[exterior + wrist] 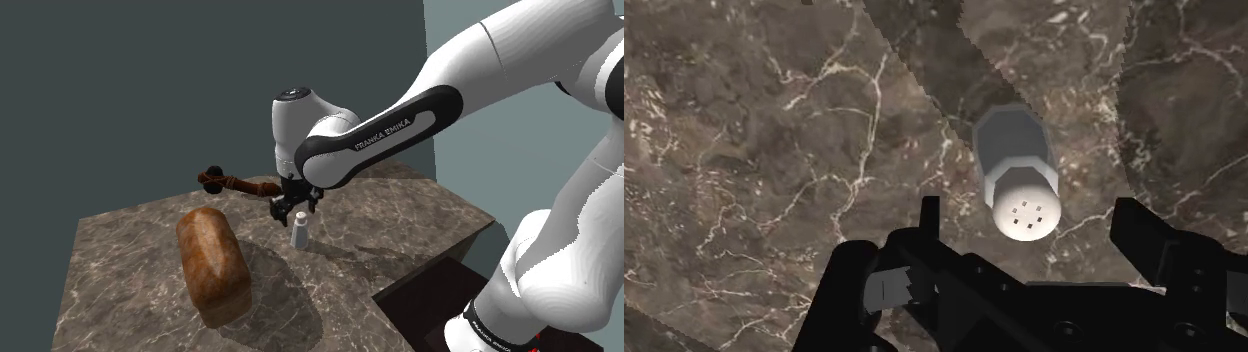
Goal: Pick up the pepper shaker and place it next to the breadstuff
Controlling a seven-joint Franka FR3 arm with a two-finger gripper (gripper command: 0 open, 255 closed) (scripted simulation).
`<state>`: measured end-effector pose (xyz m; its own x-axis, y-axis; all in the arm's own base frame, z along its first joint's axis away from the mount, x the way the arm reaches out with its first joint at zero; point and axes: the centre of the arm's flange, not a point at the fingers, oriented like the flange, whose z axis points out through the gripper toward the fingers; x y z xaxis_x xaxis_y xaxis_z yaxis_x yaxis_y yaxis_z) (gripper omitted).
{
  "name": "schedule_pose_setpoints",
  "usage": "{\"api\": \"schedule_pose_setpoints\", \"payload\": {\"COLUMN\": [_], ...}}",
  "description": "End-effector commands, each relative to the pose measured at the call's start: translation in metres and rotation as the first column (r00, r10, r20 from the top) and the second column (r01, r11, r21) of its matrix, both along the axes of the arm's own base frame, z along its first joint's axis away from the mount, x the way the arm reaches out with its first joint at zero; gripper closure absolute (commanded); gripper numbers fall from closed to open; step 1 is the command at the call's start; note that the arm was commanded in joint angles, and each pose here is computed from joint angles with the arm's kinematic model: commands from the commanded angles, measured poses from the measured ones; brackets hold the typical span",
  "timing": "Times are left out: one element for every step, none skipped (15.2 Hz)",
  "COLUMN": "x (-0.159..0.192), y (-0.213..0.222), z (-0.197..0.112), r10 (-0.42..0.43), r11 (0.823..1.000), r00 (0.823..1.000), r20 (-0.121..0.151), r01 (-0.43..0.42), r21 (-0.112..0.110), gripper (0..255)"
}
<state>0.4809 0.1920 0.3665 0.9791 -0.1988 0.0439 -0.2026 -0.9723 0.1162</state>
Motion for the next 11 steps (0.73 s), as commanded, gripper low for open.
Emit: {"api": "schedule_pose_setpoints", "payload": {"x": [0.0, 0.0, 0.0, 0.0, -0.001, -0.001, -0.001, -0.001, -0.001, -0.001, -0.001], "y": [0.0, 0.0, 0.0, 0.002, 0.003, 0.005, 0.006, 0.006, 0.006, 0.006, 0.006], "z": [0.0, 0.0, 0.0, 0.013, 0.026, 0.039, 0.05, 0.05, 0.05, 0.05, 0.05], "r10": [0.0, 0.0, 0.0, 0.0, 0.0, 0.0, 0.0, 0.0, 0.0, 0.0, 0.0], "r11": [1.0, 1.0, 1.0, 1.0, 1.0, 1.0, 1.0, 1.0, 1.0, 1.0, 1.0], "r00": [1.0, 1.0, 1.0, 1.0, 1.0, 1.0, 1.0, 1.0, 1.0, 1.0, 1.0], "r20": [0.0, 0.0, 0.0, 0.0, 0.0, 0.0, 0.0, 0.0, 0.0, 0.0, 0.0], "r01": [0.0, 0.0, 0.0, 0.0, 0.0, 0.0, 0.0, 0.0, 0.0, 0.0, 0.0], "r21": [0.0, 0.0, 0.0, 0.0, 0.0, 0.0, 0.0, 0.0, 0.0, 0.0, 0.0], "gripper": [0, 0, 0, 0, 0, 0, 0, 0, 0, 0, 0]}}
